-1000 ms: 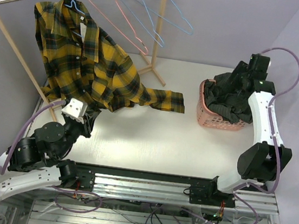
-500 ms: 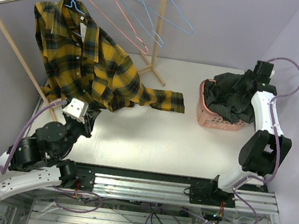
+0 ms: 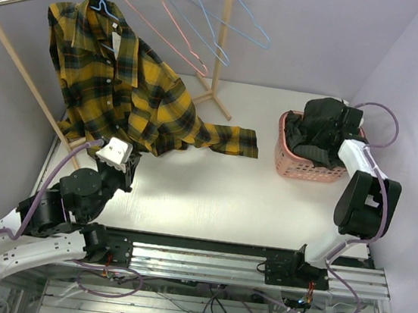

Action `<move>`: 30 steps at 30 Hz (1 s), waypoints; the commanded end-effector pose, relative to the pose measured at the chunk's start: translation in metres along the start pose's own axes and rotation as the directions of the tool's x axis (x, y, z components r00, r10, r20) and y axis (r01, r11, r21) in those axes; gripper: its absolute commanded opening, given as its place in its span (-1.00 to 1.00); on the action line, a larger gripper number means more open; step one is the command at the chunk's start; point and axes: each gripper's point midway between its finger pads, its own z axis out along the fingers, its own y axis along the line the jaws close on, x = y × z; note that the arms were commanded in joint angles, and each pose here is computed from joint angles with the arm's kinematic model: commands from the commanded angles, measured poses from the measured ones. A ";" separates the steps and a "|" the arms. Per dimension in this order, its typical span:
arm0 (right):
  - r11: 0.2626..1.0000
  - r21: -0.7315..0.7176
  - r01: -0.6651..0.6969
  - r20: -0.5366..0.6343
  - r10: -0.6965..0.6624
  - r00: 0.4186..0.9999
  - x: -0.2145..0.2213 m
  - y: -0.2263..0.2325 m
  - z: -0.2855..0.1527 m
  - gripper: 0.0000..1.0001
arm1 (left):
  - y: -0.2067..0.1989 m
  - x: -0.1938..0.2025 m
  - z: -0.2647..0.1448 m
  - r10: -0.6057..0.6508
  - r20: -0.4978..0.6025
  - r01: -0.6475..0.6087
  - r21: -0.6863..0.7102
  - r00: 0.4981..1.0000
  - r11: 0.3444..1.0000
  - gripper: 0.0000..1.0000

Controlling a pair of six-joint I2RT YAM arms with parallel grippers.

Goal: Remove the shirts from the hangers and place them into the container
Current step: Place the shirt in the bin.

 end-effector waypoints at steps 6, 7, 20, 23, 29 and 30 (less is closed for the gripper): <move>0.998 0.053 0.022 -0.298 -0.005 0.955 0.108 -0.020 0.059 -0.02 | 0.001 -0.002 0.001 0.003 0.011 -0.003 -0.010 1.000 1.000 -0.48; 0.998 0.056 0.024 -0.313 -0.006 0.950 0.113 -0.022 0.063 -0.02 | 0.001 -0.002 0.001 0.004 0.010 -0.004 -0.011 1.000 1.000 -0.49; 1.000 -0.022 0.005 -0.259 -0.011 0.966 0.084 0.000 0.037 0.04 | -0.004 0.002 0.005 0.022 -0.009 -0.022 -0.006 1.000 1.000 -0.49; 0.998 -0.061 0.017 -0.178 -0.028 0.984 0.042 0.018 0.015 0.05 | -0.004 0.002 0.006 0.023 -0.009 -0.023 -0.006 1.000 1.000 -0.48; 0.992 -0.127 0.006 0.022 -0.003 1.000 -0.045 0.049 -0.046 0.08 | -0.001 0.001 0.004 0.012 -0.005 -0.012 -0.015 1.000 1.000 -0.35; 0.990 -0.141 0.000 0.068 0.009 0.998 -0.061 0.054 -0.059 0.08 | 0.000 0.001 0.004 0.010 -0.006 -0.010 -0.020 1.000 1.000 -0.32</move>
